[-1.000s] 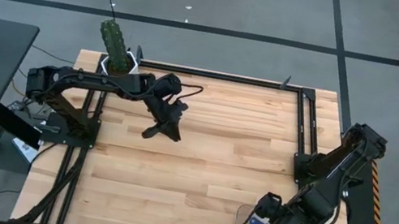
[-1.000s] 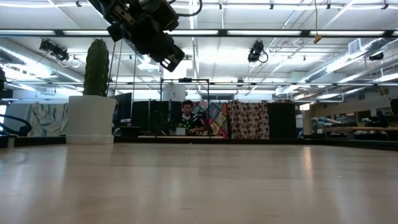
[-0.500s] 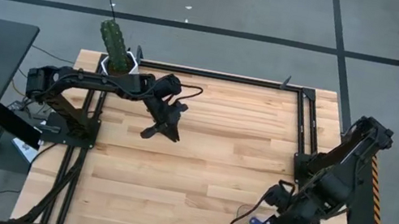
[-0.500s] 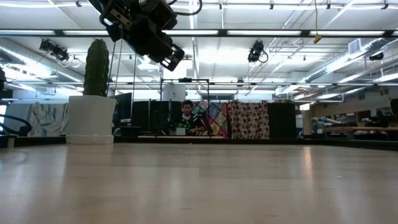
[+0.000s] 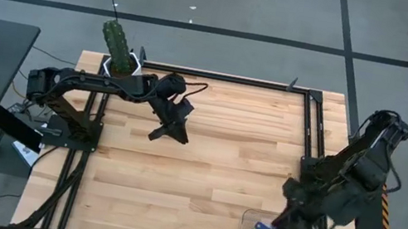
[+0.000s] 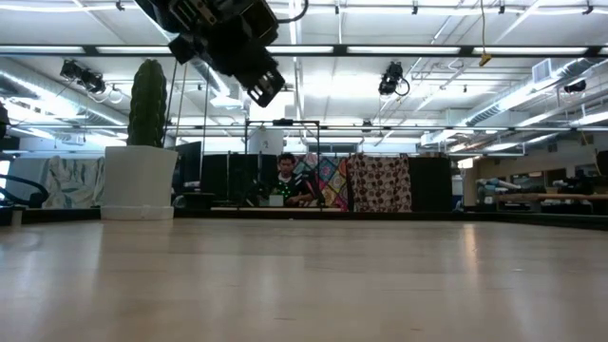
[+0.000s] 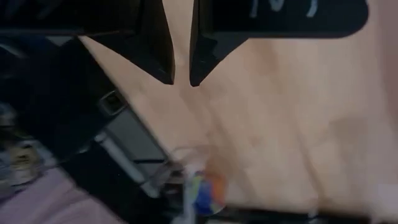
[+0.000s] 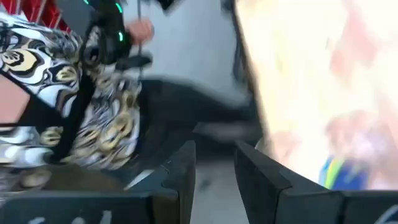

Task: Nest measuring cups in basket
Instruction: Return to Home Position

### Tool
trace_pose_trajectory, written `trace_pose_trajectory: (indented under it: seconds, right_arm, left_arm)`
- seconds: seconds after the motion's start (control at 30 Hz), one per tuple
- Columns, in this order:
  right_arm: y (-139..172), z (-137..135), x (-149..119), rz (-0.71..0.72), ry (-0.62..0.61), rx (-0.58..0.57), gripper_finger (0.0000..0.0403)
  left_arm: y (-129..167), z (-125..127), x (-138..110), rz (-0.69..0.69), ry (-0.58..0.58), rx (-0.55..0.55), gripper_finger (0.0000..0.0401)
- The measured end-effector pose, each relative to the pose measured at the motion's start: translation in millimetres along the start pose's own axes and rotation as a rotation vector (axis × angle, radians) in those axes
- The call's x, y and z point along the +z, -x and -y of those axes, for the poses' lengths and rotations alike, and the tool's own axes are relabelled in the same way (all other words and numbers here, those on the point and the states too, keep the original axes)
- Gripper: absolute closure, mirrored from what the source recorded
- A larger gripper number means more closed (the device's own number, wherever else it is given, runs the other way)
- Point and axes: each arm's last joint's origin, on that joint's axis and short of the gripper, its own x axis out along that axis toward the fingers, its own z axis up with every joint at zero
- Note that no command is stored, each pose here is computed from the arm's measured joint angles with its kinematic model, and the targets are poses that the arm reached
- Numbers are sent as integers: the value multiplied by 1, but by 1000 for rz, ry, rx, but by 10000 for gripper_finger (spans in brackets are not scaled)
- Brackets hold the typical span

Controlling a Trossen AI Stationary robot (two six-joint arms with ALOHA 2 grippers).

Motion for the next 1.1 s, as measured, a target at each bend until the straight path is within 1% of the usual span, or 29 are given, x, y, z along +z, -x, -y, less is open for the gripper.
trace_pose_trajectory:
  seconds: [0.07,0.13,0.2,0.27,0.37,0.47,0.57,0.63,0.7,0.77,0.9,0.97,1.03,1.1]
  right_arm:
    - [12,1,0,111,160,-24,289]
    - [23,2,-1,212,322,-64,289]
    - [32,5,-6,271,444,-111,289]
    - [43,7,-10,323,540,-151,289]
    - [58,14,-16,383,614,-220,289]
    - [68,25,-22,404,612,-240,289]
    - [70,38,-28,408,559,-208,289]
    - [69,45,-32,411,549,-186,289]
    - [66,52,-35,418,549,-168,289]
    - [65,60,-37,427,554,-140,289]
    - [65,80,-42,427,549,-81,289]
    - [66,93,-44,422,541,-50,289]
    - [67,103,-46,416,544,-3,289]
    - [71,113,-47,402,567,53,289]
  left_arm:
    - [0,1,3,35,-4,-63,349]
    - [1,4,6,73,-28,-156,349]
    - [2,7,9,105,-47,-268,349]
    - [5,9,9,130,-57,-375,349]
    - [12,11,11,161,-68,-478,349]
    - [19,12,11,172,-65,-490,349]
    - [26,15,15,188,-93,-469,349]
    - [30,17,17,196,-115,-452,349]
    - [31,18,16,187,-123,-410,349]
    - [32,17,14,163,-95,-331,349]
    - [34,15,18,135,-11,-120,349]
    - [36,14,23,161,-32,-50,349]
    - [40,17,26,170,-21,0,349]
    - [44,19,29,183,-25,85,349]
